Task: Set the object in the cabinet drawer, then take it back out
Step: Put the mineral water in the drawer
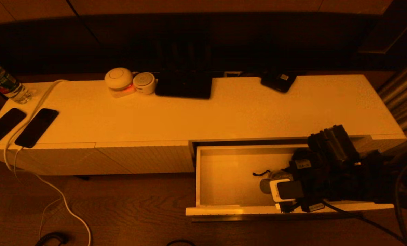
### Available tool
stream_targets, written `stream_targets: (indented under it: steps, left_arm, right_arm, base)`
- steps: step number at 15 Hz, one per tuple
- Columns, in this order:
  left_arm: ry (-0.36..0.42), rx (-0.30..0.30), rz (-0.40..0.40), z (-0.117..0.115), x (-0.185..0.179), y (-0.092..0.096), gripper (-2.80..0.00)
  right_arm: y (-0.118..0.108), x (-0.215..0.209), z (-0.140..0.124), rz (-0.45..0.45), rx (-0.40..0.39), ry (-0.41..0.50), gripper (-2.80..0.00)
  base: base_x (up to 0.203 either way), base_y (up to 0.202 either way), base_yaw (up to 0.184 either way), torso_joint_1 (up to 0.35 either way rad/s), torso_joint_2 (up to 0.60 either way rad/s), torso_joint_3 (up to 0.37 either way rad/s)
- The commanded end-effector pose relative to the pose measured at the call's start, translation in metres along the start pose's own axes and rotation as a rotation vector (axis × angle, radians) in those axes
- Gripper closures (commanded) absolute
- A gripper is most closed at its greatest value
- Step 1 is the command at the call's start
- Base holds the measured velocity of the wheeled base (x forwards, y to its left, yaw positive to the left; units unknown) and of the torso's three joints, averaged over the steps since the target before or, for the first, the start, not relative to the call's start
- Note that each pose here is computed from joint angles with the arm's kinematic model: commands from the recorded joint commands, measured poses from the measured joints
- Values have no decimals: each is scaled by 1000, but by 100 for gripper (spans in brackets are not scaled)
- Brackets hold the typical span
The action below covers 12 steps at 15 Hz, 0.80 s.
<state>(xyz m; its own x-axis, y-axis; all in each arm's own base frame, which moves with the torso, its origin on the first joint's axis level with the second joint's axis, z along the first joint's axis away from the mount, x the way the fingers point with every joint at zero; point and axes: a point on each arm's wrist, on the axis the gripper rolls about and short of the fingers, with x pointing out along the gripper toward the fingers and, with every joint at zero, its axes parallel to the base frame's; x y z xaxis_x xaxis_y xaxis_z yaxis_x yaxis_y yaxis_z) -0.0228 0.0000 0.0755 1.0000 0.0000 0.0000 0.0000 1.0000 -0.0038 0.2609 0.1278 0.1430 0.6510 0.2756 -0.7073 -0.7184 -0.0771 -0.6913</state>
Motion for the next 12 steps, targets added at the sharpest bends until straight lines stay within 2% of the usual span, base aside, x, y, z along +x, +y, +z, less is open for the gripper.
stream_targets:
  steps: [1,5,8,12]
  left_arm:
    - [0,-1,0,0,0,0,0]
    - [0,-1,0,0,0,0,0]
    - [0,-1,0,0,0,0,0]
    - [0,-1,0,0,0,0,0]
  right_arm:
    - [3,10,0,28,-8,8,0]
    - [5,24,3,45,-20,59,0]
    - [3,36,9,48,-20,56,0]
    - [-1,46,19,26,42,50,0]
  base:
    - [0,0,0,0,0,0]
    - [0,0,0,0,0,0]
    - [0,0,0,0,0,0]
    - [0,0,0,0,0,0]
